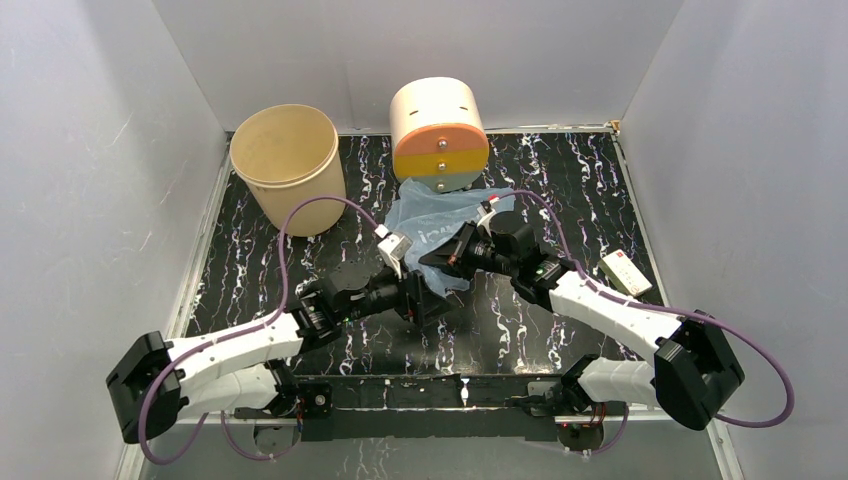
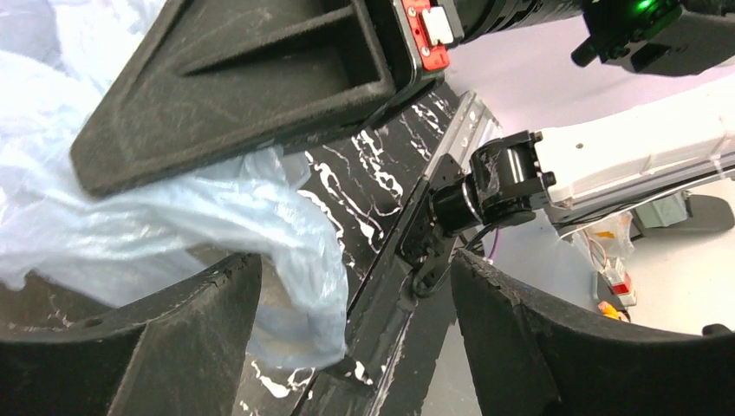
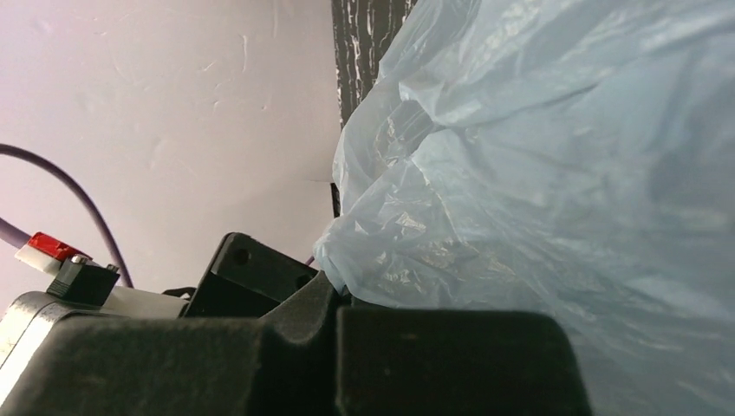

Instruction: Put the trash bags into the trash bin

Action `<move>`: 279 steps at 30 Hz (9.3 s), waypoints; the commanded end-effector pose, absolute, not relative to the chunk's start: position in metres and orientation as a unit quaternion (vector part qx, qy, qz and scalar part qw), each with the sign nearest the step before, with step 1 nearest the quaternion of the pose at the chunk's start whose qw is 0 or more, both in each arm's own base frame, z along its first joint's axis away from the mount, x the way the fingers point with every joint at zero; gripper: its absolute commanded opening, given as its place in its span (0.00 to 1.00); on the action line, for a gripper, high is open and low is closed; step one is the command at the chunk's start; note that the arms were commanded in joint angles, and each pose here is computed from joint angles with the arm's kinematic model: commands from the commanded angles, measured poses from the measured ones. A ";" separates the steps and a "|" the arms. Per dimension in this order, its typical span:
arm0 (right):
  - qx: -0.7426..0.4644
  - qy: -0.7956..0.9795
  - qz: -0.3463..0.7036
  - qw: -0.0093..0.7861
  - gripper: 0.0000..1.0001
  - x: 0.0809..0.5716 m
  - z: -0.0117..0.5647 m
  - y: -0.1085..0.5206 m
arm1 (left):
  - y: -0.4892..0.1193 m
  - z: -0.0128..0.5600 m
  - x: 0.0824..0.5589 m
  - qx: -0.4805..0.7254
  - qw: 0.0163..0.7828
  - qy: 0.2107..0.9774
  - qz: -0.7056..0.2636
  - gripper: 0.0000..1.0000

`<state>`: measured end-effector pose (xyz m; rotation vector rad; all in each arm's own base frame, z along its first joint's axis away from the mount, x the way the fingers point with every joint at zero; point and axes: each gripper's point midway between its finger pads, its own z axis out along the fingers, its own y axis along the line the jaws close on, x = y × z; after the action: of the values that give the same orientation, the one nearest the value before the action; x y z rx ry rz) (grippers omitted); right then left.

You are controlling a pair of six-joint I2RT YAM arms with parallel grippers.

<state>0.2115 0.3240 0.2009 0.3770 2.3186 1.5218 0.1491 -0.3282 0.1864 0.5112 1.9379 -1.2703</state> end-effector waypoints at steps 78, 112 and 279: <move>-0.347 0.681 0.518 0.384 0.70 0.086 0.112 0.254 | -0.290 0.157 0.159 0.155 0.377 0.819 -0.405 0.00; -0.460 0.574 0.475 0.483 0.73 0.082 0.108 0.313 | -0.291 0.147 0.160 0.150 0.370 0.824 -0.402 0.00; -0.104 0.640 0.285 0.706 0.00 0.226 0.427 0.176 | -0.269 0.413 0.185 0.271 0.630 0.696 -0.212 0.00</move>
<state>0.2206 0.1903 0.4713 -0.2432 1.3645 0.7392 0.1750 -0.3033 0.4651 0.5642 1.5036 -0.7068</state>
